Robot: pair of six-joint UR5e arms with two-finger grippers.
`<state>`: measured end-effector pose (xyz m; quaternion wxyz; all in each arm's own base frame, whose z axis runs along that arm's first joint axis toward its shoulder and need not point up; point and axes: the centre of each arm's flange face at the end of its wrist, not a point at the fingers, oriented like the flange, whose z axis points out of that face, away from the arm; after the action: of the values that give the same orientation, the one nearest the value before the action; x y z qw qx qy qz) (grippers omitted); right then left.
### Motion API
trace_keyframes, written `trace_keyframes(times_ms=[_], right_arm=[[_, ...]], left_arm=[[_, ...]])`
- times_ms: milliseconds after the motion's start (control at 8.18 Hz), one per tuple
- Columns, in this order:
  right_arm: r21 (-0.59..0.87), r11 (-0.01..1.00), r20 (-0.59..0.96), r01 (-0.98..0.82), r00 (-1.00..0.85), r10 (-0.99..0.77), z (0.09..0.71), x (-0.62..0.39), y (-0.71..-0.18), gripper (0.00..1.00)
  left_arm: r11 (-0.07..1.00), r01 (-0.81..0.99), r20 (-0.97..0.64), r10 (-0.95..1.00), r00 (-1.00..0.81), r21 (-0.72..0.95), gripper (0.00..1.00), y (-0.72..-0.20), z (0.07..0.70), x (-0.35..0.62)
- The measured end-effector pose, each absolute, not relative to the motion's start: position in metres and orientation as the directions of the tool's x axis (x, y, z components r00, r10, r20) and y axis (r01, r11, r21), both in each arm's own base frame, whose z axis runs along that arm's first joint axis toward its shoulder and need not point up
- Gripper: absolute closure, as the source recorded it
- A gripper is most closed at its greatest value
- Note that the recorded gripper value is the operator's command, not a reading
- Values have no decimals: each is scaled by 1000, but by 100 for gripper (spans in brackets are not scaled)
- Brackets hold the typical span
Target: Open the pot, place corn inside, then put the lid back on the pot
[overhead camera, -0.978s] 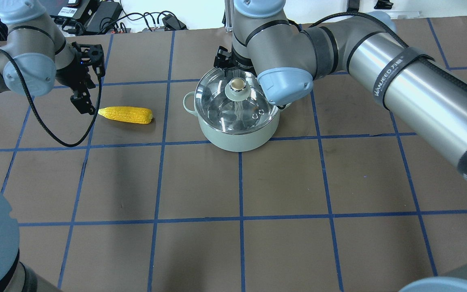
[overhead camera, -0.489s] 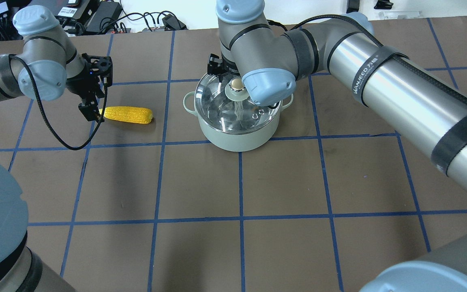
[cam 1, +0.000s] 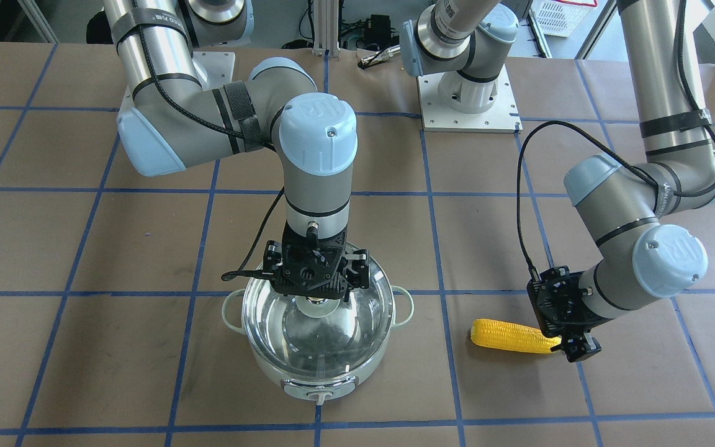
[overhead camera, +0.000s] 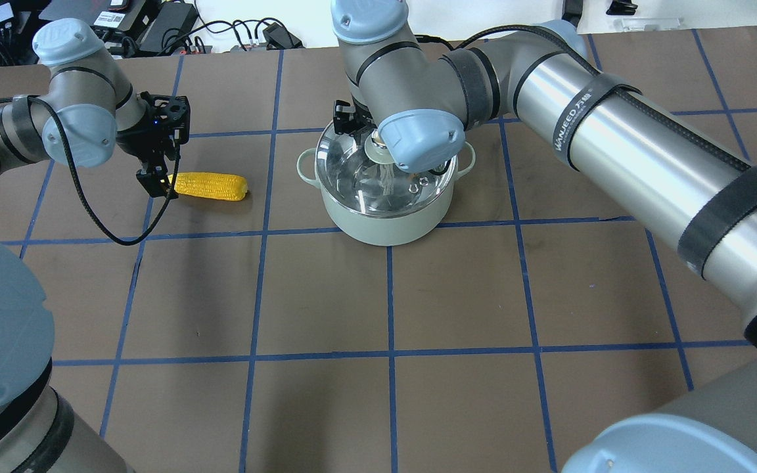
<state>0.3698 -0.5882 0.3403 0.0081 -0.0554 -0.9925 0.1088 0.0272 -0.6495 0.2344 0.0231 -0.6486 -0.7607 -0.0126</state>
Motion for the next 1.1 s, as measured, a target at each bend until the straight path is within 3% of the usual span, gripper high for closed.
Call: trace_keyframes(times_ms=[367, 489, 734, 856, 978, 1101], right_arm=[[-206, 978, 3, 29, -1000, 30, 342, 368, -592, 1], [-207, 978, -7, 23, -1000, 22, 345, 366, -596, 5], [-203, 979, -12, 21, -1000, 19, 344, 363, -598, 41], [-201, 979, -12, 20, -1000, 18, 343, 363, -597, 49], [-199, 980, -13, 23, -1000, 20, 342, 363, -597, 60], [-198, 980, -15, 27, -1000, 25, 342, 363, -597, 63]], left_arm=[[104, 995, 13, 995, -103, -15, 0, -660, 216, 29], [101, 995, 12, 995, -100, -21, 0, -661, 211, 29], [101, 993, 27, 995, -100, -55, 0, -656, 201, 24], [102, 993, 38, 994, -100, -63, 0, -652, 195, 23], [101, 993, 49, 994, -98, -66, 5, -649, 190, 22], [100, 993, 58, 994, -96, -66, 39, -647, 185, 21]])
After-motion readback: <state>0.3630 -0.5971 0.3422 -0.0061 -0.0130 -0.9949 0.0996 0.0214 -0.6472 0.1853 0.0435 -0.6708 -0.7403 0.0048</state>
